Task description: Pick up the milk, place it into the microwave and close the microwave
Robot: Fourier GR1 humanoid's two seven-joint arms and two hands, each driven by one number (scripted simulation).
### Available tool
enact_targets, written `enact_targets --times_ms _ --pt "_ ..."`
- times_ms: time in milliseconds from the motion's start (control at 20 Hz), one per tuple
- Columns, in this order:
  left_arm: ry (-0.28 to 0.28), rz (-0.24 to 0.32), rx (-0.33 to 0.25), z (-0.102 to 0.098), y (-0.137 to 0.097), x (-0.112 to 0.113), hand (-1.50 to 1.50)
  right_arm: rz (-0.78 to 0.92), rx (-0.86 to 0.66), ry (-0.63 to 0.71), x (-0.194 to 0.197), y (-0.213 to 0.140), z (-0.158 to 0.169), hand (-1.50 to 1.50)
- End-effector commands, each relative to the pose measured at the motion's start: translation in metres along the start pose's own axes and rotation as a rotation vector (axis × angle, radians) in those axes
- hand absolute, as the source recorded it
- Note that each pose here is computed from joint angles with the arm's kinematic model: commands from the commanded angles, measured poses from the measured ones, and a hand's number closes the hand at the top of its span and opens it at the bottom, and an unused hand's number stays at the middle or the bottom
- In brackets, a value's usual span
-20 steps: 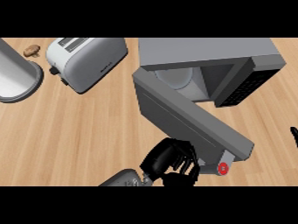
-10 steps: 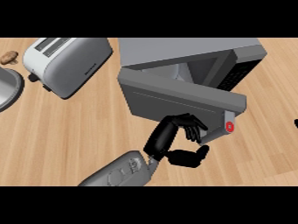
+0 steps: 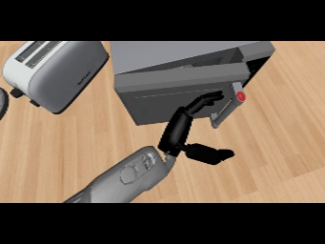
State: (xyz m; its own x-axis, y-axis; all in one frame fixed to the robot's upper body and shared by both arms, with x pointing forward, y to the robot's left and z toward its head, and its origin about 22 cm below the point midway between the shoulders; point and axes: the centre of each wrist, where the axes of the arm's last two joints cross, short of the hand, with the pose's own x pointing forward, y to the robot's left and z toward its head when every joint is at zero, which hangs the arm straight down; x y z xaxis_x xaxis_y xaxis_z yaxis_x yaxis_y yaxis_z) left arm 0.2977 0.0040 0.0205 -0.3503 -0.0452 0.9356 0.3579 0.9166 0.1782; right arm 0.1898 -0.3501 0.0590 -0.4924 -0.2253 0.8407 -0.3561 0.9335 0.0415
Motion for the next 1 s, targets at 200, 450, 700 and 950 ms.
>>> enact_targets --times_ms 200,450,700,950 --pt "-0.050 -0.006 0.062 -0.027 0.007 0.009 -1.50 -0.031 0.053 -0.032 0.010 -0.008 -0.020 -1.50" --pt "-0.054 -0.010 0.097 -0.040 0.011 0.013 -1.50 -0.062 0.096 -0.047 0.014 -0.007 -0.031 -1.50" --pt "-0.065 -0.008 0.108 -0.042 0.012 0.012 -1.50 -0.062 0.138 -0.038 0.019 -0.010 -0.041 -1.50" --pt "-0.081 -0.008 0.123 -0.044 0.012 0.011 -1.50 -0.074 0.139 -0.059 0.024 -0.015 -0.049 -1.50"
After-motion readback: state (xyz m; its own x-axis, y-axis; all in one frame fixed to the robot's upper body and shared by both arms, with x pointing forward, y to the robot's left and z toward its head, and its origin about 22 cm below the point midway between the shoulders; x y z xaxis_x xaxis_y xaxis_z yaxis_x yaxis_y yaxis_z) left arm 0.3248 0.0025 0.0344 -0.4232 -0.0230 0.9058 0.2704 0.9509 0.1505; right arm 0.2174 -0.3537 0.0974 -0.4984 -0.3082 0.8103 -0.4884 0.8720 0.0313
